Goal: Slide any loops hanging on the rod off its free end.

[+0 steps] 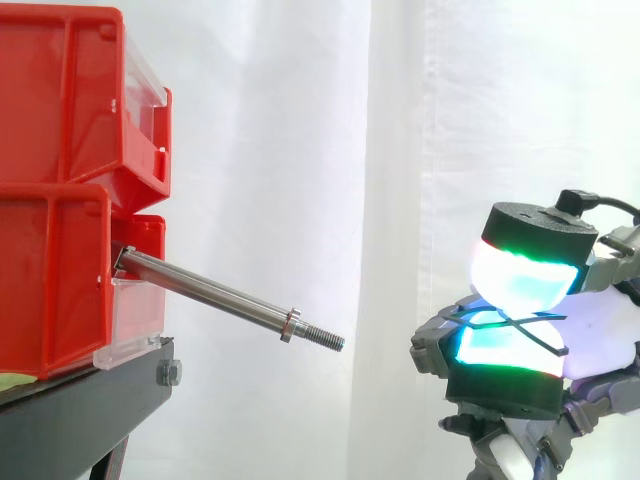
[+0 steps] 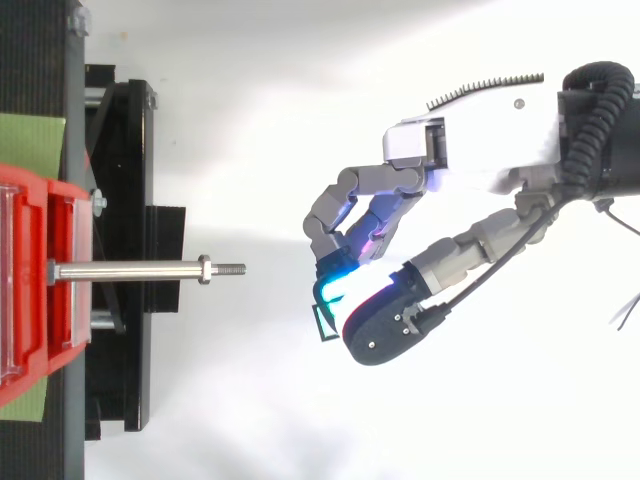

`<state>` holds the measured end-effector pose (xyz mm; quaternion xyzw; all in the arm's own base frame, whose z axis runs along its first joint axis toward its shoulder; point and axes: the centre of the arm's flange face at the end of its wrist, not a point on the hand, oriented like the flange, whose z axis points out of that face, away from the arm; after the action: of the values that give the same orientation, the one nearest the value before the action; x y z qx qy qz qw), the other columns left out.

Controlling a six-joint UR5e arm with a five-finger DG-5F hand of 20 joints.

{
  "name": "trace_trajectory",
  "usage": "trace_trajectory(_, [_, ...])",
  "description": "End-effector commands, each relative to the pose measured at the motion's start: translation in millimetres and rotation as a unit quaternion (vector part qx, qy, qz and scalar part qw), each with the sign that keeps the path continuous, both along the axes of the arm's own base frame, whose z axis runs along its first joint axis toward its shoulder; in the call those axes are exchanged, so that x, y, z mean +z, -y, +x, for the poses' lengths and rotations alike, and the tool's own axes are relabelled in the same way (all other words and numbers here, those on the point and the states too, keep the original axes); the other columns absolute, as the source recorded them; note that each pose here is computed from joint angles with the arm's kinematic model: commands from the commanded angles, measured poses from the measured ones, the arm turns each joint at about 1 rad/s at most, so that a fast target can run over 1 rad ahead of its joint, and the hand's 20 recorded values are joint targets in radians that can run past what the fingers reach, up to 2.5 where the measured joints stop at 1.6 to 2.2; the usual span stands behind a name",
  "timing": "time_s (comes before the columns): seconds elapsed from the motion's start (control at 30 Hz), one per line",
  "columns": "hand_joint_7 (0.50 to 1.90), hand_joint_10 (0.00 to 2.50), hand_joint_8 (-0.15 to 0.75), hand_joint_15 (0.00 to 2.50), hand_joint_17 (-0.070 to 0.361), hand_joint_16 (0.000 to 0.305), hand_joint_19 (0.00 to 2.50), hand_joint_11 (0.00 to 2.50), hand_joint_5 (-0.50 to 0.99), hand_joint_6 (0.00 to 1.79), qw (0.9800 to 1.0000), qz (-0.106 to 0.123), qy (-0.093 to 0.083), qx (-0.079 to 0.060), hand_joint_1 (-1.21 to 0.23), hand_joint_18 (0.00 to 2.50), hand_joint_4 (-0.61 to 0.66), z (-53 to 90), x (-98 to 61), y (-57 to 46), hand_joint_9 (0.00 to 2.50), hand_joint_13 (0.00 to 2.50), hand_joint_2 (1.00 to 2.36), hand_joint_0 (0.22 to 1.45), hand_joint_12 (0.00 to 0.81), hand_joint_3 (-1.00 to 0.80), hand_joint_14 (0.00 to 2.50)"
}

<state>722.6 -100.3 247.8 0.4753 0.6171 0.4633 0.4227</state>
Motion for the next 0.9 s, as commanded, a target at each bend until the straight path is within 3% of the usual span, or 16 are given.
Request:
trace_trajectory(0.0, [1.17,0.02,0.341,0.20,0.142,0.063,0.35,0.58,-0.21,0.86,1.0000,0.000,0.001,-0.001,-0.80,0.72,0.24,-0.1,0.7,0.8,0.82,0.66,1.01,0.62,0.399,-0.31,0.01])
trace_trajectory(0.13, [1.18,0.02,0.352,0.20,0.142,0.063,0.35,0.58,-0.20,0.85,1.0000,0.000,0.000,-0.001,-0.72,0.74,0.24,0.0,-0.4,0.8,0.86,0.67,1.01,0.60,0.402,-0.40,0.01])
trace_trajectory(0.23, [1.21,0.01,0.355,0.20,0.141,0.063,0.36,0.59,-0.17,0.83,1.0000,0.000,0.000,0.000,-0.52,0.74,0.23,0.2,-0.4,-0.3,0.91,0.68,1.01,0.60,0.400,-0.40,0.01])
trace_trajectory(0.47, [1.17,0.02,0.360,0.21,0.140,0.062,0.38,0.58,-0.15,0.79,1.0000,0.000,0.001,0.000,-0.42,0.73,0.22,0.0,0.7,-0.3,0.94,0.69,1.01,0.61,0.398,-0.39,0.01])
trace_trajectory(0.67, [1.22,0.01,0.366,0.21,0.141,0.063,0.38,0.58,-0.14,0.76,1.0000,0.000,0.001,-0.001,-0.55,0.73,0.22,-0.1,0.7,0.8,0.95,0.68,1.02,0.60,0.404,-0.24,0.01])
trace_trajectory(0.73, [1.19,0.01,0.375,0.21,0.150,0.067,0.36,0.58,-0.17,0.81,1.0000,0.000,0.001,-0.001,-0.66,0.76,0.24,-0.3,0.7,1.9,0.93,0.70,1.02,0.58,0.422,-0.15,0.01])
trace_trajectory(0.87, [1.17,0.01,0.382,0.20,0.157,0.070,0.35,0.58,-0.19,0.83,1.0000,0.000,0.003,-0.001,-0.70,0.79,0.26,-1.0,5.0,1.9,0.92,0.70,1.01,0.60,0.437,-0.13,0.01])
